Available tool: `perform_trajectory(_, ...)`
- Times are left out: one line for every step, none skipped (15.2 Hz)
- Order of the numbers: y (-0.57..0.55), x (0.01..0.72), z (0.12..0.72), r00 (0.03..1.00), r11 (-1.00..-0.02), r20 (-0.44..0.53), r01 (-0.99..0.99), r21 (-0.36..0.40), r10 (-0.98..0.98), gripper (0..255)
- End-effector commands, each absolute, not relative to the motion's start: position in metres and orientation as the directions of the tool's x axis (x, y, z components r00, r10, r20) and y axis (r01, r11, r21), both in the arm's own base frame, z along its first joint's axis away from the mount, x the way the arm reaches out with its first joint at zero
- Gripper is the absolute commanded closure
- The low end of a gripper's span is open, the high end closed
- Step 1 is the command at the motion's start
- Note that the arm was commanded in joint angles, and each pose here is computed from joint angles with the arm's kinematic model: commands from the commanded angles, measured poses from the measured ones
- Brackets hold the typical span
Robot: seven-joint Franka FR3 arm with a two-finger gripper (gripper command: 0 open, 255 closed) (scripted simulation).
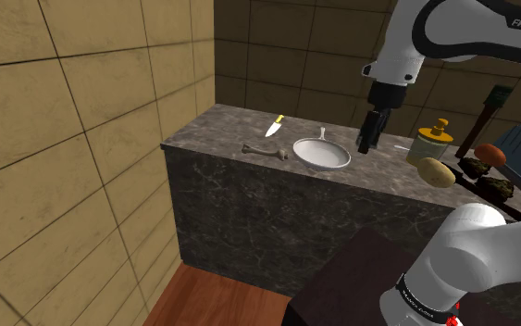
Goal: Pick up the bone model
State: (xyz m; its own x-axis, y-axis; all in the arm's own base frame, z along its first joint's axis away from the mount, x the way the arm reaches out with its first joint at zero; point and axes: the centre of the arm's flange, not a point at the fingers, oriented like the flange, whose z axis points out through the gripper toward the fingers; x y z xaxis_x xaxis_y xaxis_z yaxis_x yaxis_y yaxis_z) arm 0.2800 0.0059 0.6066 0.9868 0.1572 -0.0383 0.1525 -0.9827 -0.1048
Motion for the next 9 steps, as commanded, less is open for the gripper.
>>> perform_trajectory(0.006,0.280,0.607,0.987,-0.983,-0.038,0.153,-0.105,0.157,0)
perform_trajectory(0.001,0.290,0.600,0.984,-0.980,-0.033,0.169,-0.106,0.174,0)
perform_trajectory(-0.003,0.300,0.594,0.981,-0.977,-0.028,0.186,-0.107,0.190,0)
perform_trajectory(-0.008,0.311,0.587,0.978,-0.973,-0.023,0.203,-0.108,0.206,0)
perform_trajectory(-0.012,0.321,0.581,0.975,-0.969,-0.018,0.219,-0.109,0.223,0)
perform_trajectory(-0.016,0.332,0.575,0.971,-0.965,-0.013,0.236,-0.110,0.239,0)
perform_trajectory(-0.020,0.342,0.569,0.967,-0.961,-0.007,0.253,-0.111,0.255,0)
perform_trajectory(-0.024,0.353,0.563,0.963,-0.957,-0.002,0.269,-0.112,0.271,0)
perform_trajectory(-0.027,0.364,0.557,0.958,-0.952,0.003,0.285,-0.112,0.287,0)
